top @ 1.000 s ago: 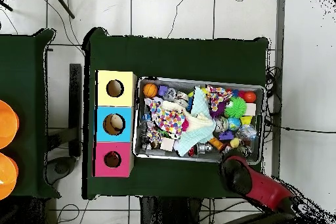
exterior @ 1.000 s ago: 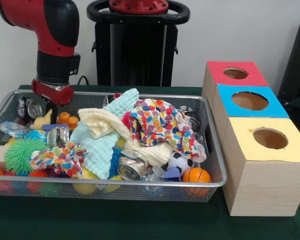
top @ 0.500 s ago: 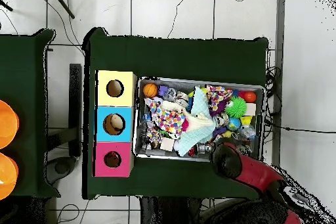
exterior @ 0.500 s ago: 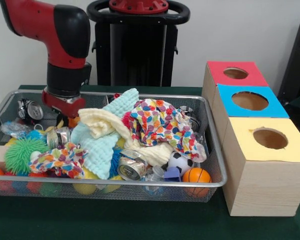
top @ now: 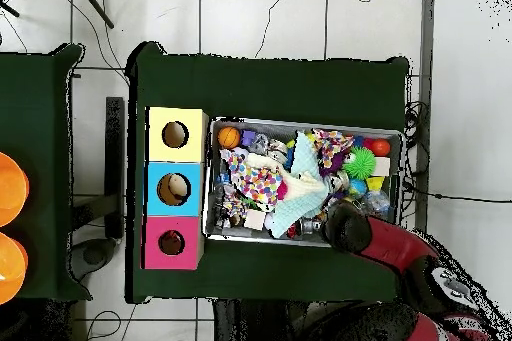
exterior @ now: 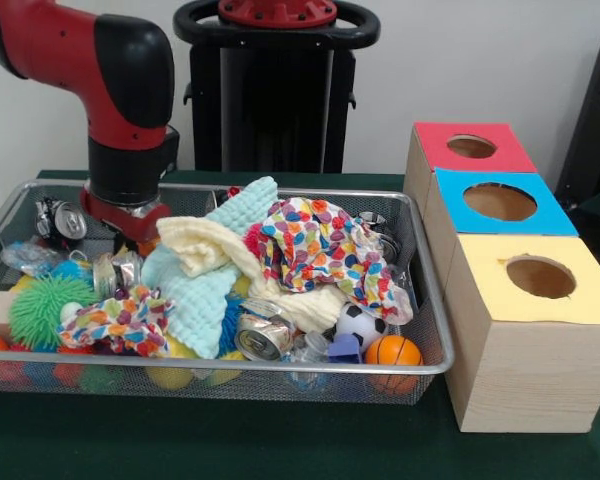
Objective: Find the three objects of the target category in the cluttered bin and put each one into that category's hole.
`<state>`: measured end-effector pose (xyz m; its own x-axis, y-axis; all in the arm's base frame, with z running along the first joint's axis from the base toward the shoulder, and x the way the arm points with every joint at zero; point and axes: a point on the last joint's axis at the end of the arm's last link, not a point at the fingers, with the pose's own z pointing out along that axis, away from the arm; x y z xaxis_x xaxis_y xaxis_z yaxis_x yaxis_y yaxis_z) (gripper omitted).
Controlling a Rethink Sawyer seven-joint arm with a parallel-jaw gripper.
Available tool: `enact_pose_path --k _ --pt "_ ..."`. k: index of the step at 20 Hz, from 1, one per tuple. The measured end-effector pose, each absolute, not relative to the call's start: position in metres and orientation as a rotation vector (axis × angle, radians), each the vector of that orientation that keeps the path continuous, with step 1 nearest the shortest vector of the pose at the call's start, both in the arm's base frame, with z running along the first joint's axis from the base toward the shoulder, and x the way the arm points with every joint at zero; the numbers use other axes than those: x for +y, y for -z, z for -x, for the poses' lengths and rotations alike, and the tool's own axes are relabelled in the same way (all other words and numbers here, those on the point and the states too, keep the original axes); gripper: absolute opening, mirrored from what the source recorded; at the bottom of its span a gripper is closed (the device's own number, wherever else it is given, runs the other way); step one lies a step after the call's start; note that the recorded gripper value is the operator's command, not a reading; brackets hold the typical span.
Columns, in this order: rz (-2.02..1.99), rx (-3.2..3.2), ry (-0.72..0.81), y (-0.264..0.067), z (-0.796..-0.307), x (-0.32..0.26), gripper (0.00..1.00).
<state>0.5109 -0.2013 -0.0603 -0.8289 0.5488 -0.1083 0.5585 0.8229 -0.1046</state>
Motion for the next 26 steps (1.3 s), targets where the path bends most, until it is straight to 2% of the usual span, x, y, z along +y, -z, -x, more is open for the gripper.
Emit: enact_pose_path --k 7,18,26 --pt "-0.871 2.945 0.209 0.041 -0.529 -0.188 0.00" --pt "-0.869 2.907 0.219 -0.030 -0.558 -0.168 0.00" --pt "-0.885 2.885 0.219 -0.052 -0.555 -0.166 0.00"
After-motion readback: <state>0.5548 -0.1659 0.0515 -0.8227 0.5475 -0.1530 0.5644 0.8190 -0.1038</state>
